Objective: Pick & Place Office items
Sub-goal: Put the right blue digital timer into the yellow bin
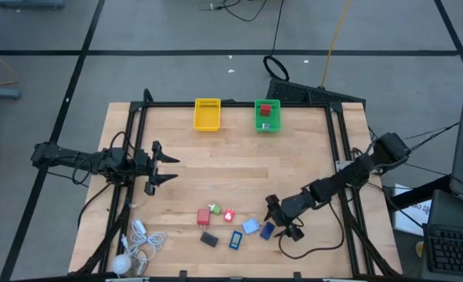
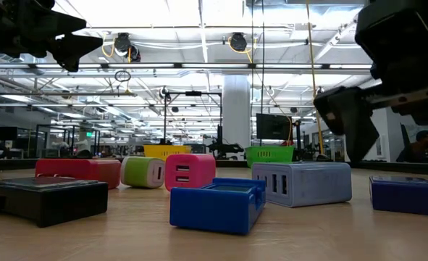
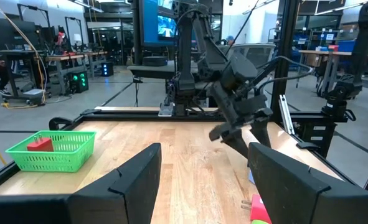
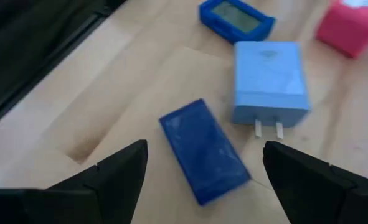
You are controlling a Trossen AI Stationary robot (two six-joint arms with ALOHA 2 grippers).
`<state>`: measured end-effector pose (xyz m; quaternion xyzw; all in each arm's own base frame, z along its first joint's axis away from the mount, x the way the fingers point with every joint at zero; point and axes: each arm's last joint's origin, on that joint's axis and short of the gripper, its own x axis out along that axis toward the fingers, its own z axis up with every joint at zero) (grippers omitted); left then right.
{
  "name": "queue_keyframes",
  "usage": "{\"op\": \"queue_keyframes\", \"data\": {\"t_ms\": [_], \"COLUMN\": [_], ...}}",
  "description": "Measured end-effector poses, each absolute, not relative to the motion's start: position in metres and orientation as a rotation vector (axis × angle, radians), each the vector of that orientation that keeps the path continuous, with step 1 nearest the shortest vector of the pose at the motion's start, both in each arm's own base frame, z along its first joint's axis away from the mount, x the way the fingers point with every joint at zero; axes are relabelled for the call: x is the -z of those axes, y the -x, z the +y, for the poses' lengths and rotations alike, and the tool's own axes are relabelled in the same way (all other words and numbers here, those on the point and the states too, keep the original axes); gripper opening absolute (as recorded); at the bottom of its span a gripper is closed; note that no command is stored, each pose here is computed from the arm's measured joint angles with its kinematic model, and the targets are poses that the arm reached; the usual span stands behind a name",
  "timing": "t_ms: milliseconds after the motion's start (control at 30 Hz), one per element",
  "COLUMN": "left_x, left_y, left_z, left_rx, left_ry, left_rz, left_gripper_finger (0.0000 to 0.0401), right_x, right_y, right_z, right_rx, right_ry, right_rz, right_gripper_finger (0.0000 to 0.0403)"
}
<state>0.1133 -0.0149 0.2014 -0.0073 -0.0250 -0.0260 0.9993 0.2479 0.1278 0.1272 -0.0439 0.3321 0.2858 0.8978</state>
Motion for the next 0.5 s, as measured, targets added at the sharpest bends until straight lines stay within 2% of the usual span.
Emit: {"op": "queue_keyframes", "data": {"t_ms": [333, 500], "left_x": [-0.201, -0.201], "left_y": [-0.113, -0.113], "left_z": [-0.015, -0.015], "left_rx": [0.052, 0.052], "left_ry": [0.014, 0.015], "left_rz": [-0.050, -0.050], "left_gripper_finger": [0.0244, 0.0244], "right_x": [-0.102, -0.101], "right_y": [-0.254, -0.255], "right_z": [0.126, 0.125], "right_rx": [-0.604, -0.603], "right_ry": [0.176, 0.205], "right_rz": [0.722, 0.717], "right_gripper_finger": [0.0285, 0.0258]}}
